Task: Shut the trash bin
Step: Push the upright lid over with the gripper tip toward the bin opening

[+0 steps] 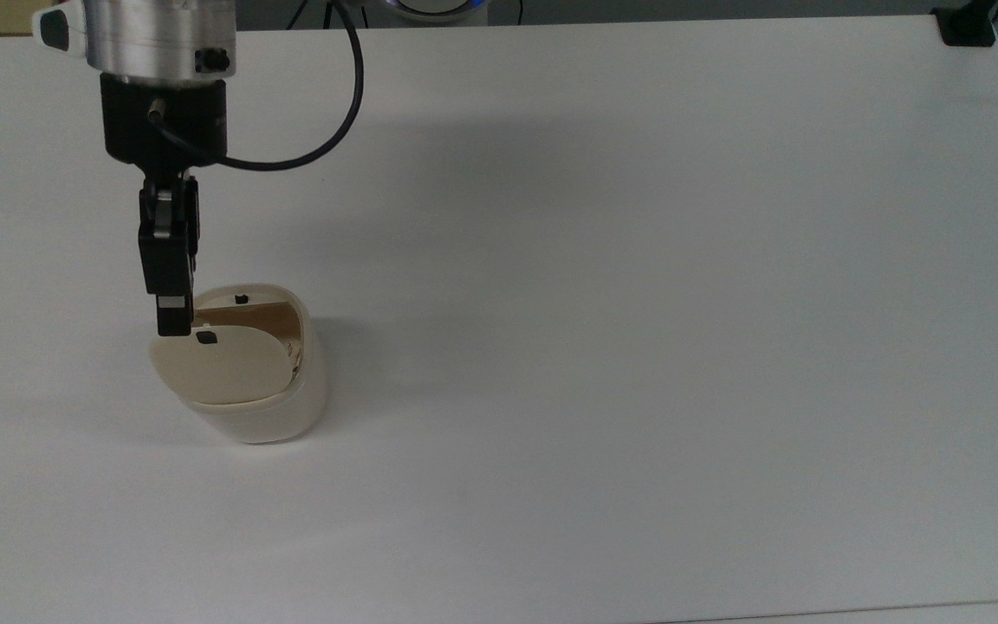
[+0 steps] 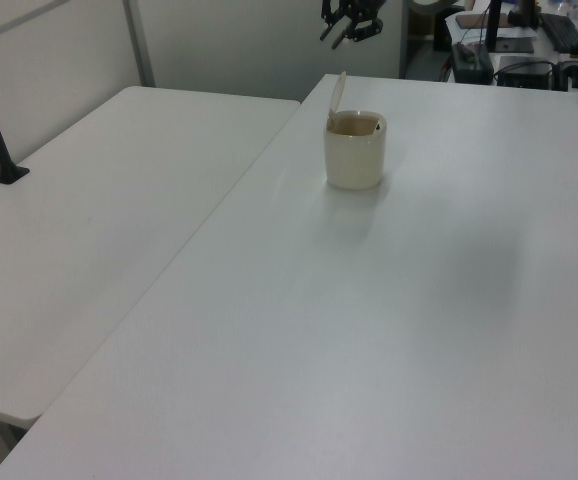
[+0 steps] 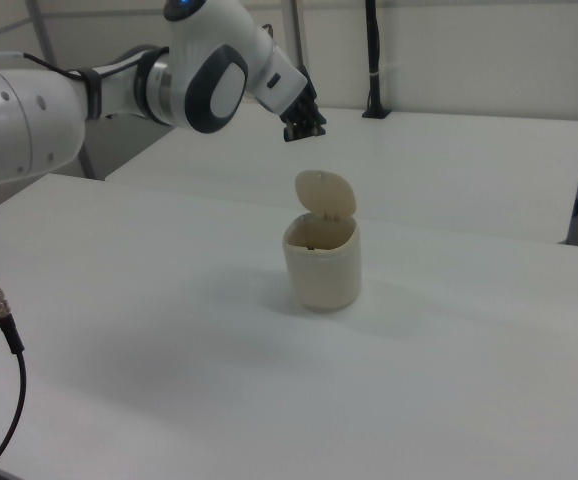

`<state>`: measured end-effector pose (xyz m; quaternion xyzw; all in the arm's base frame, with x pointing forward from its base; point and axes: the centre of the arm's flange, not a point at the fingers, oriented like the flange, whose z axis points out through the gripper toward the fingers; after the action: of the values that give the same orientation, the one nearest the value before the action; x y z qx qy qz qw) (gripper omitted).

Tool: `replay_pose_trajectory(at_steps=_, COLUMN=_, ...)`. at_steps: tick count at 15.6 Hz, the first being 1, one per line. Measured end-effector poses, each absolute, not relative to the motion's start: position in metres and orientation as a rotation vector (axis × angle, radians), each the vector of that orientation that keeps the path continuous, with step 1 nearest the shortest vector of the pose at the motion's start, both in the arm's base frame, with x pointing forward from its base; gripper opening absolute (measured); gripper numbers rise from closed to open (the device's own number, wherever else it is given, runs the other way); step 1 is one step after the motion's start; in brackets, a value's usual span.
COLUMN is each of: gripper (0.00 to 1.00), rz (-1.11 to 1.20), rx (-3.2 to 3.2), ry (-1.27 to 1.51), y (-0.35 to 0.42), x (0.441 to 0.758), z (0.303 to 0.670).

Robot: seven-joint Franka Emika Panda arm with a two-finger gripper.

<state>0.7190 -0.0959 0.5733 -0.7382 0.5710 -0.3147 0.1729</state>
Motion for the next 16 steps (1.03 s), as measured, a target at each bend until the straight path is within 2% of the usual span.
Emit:
replay_pose_trajectory(at_steps=2, gripper=0.04, rz=-0.895, rx=-2.076, ry=1.632, y=-0.096, x=0.724, z=0.564)
replay_pose_trajectory(at_steps=3, gripper=0.01, rz=-0.890, rx=-2.075, ry=1.637, y=-0.097, x=0.725, z=0.559)
replay_pose_trajectory(at_steps=16, gripper=0.01, rz=-0.881, rx=-2.166, ry=1.639, y=-0.093, x=0.732, z=0.526)
